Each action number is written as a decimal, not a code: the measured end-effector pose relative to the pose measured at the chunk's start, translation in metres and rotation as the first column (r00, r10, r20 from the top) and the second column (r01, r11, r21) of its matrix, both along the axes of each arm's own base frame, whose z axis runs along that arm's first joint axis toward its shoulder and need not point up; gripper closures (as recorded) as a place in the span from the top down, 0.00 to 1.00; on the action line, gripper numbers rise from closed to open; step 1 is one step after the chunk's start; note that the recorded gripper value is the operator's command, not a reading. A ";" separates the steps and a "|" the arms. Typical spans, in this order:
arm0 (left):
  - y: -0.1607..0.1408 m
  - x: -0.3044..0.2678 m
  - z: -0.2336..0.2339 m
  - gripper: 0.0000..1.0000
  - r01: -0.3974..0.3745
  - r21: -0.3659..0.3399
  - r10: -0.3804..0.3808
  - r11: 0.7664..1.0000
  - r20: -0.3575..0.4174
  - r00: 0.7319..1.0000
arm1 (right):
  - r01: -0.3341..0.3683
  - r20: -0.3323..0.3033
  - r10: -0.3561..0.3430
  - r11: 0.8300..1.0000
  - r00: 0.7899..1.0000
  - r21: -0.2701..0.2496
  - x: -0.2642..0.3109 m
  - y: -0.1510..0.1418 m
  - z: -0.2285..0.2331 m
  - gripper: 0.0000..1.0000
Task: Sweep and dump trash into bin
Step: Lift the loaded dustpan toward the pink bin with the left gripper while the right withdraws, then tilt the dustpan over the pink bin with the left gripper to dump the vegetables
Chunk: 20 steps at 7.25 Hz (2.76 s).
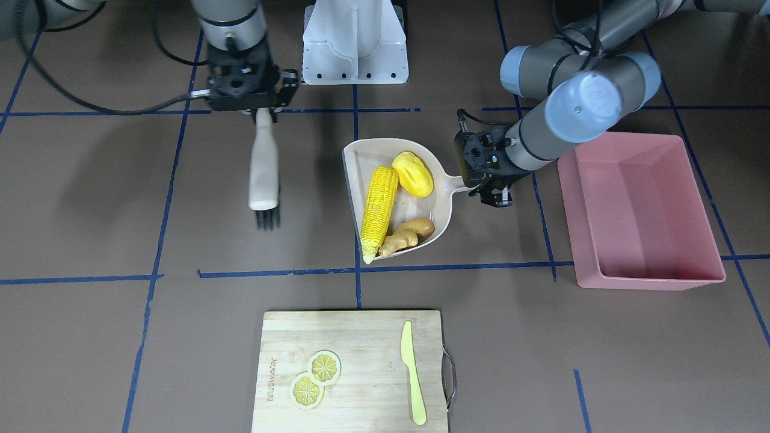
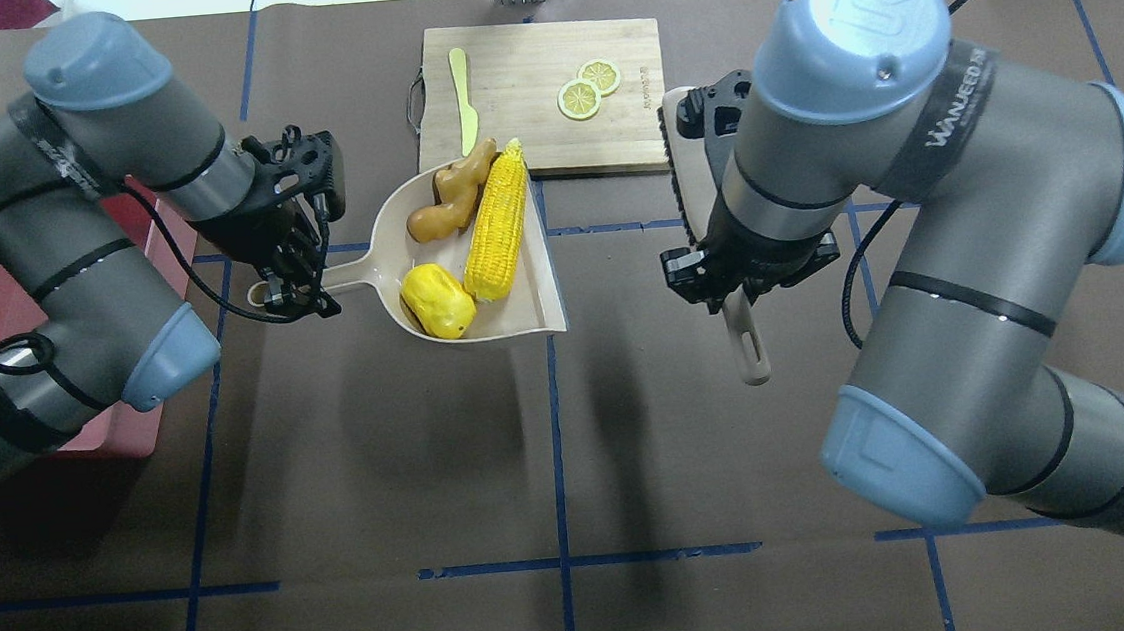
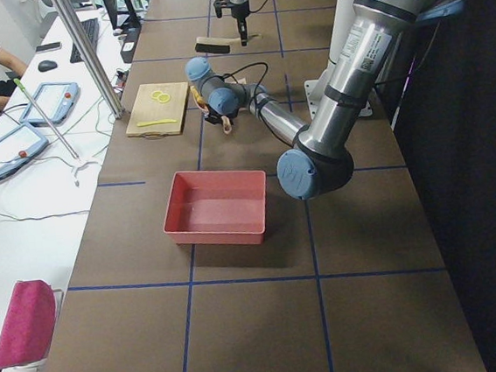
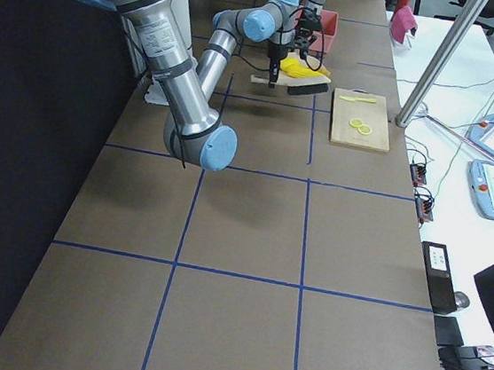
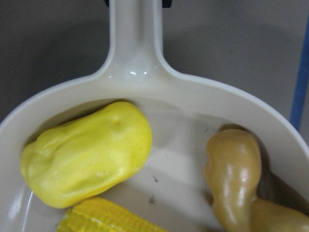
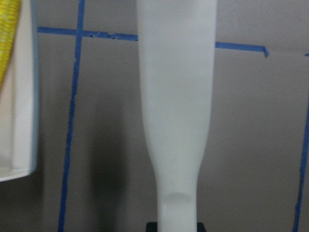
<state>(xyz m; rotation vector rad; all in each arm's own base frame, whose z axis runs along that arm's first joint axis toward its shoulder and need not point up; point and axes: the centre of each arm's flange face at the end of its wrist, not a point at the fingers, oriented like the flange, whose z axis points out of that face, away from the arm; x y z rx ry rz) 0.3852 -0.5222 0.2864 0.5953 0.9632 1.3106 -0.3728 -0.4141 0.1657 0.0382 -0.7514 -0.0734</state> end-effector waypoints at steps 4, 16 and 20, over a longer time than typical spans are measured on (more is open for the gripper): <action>0.014 -0.163 0.002 0.00 0.072 -0.052 -0.076 0.996 -0.079 0.994 | 0.017 -0.036 -0.016 0.999 0.999 0.027 0.070 -0.041 0.050 0.00; 0.087 -0.458 0.195 0.00 0.581 -0.349 -0.521 0.735 0.257 0.814 | 0.057 -0.073 -0.066 0.991 0.995 -0.124 0.191 -0.044 0.199 0.00; 0.094 -0.473 0.210 0.03 0.655 -0.192 -0.535 0.731 0.434 0.725 | 0.078 -0.026 -0.085 0.978 0.996 -0.192 0.206 -0.005 0.276 0.01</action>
